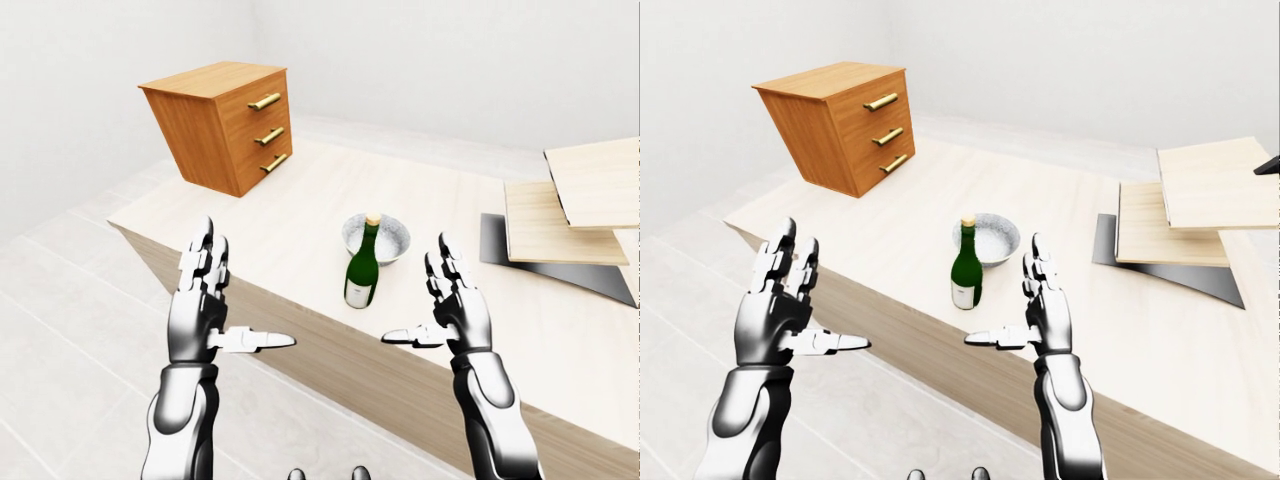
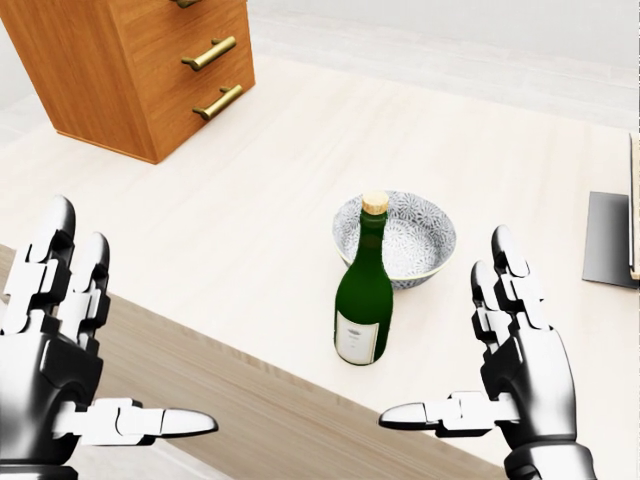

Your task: Put the wine bottle on the wine rack.

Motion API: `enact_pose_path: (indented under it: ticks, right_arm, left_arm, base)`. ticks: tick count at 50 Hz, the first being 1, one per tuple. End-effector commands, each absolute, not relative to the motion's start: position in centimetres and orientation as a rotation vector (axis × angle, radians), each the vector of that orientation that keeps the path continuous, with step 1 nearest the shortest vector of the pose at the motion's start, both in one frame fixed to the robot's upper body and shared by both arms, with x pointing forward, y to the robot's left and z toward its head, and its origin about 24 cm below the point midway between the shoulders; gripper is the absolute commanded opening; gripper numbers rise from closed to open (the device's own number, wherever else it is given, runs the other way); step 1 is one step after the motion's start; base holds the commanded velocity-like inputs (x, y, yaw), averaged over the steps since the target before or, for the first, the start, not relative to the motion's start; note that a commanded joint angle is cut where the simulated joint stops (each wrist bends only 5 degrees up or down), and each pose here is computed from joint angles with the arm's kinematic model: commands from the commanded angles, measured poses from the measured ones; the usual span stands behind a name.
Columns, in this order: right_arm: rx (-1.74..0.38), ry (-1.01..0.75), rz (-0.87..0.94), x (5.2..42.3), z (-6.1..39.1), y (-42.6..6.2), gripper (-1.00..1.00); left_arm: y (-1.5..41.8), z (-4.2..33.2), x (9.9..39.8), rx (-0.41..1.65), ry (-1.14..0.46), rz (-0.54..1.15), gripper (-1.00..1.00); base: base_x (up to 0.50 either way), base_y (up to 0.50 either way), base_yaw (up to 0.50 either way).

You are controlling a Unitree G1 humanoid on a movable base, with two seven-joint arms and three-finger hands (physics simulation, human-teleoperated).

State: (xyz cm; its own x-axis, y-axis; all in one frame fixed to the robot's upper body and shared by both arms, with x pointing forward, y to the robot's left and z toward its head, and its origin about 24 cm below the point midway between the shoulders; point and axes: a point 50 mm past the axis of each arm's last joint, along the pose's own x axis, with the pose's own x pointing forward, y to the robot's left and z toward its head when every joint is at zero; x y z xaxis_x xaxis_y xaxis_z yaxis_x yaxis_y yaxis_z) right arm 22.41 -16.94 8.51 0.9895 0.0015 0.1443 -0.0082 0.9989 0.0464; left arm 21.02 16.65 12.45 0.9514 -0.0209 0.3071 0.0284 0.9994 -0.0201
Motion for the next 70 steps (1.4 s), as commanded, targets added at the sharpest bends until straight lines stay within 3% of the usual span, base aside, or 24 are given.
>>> enact_pose_path:
  ticks: [1,15,24,39,70]
  right_arm:
    - [0.037,-0.159,0.023,22.22,8.67,-16.77,1.0]
    - [0.049,-0.134,0.025,22.45,8.27,-16.63,1.0]
    - [0.043,-0.135,0.025,22.41,8.2,-16.48,1.0]
    - [0.024,-0.13,0.023,22.53,7.99,-16.45,1.0]
    - [0.04,-0.135,0.032,22.52,8.21,-16.16,1.0]
  left_arm:
    - [16.59,12.32,21.3,-0.026,-0.307,-0.03,1.0]
    - [16.64,11.63,21.48,-0.033,-0.277,-0.029,1.0]
    - [16.63,12.04,21.15,-0.033,-0.294,-0.027,1.0]
    - [16.61,12.15,21.09,-0.033,-0.299,-0.025,1.0]
    - [16.85,11.44,21.22,-0.037,-0.268,-0.024,1.0]
  base:
    - [0.23,-0.44,0.0]
    - [0.25,-0.43,0.0]
    - [0.0,0.0,0.02]
    - [0.0,0.0,0.5]
    - [0.1,-0.12,0.0]
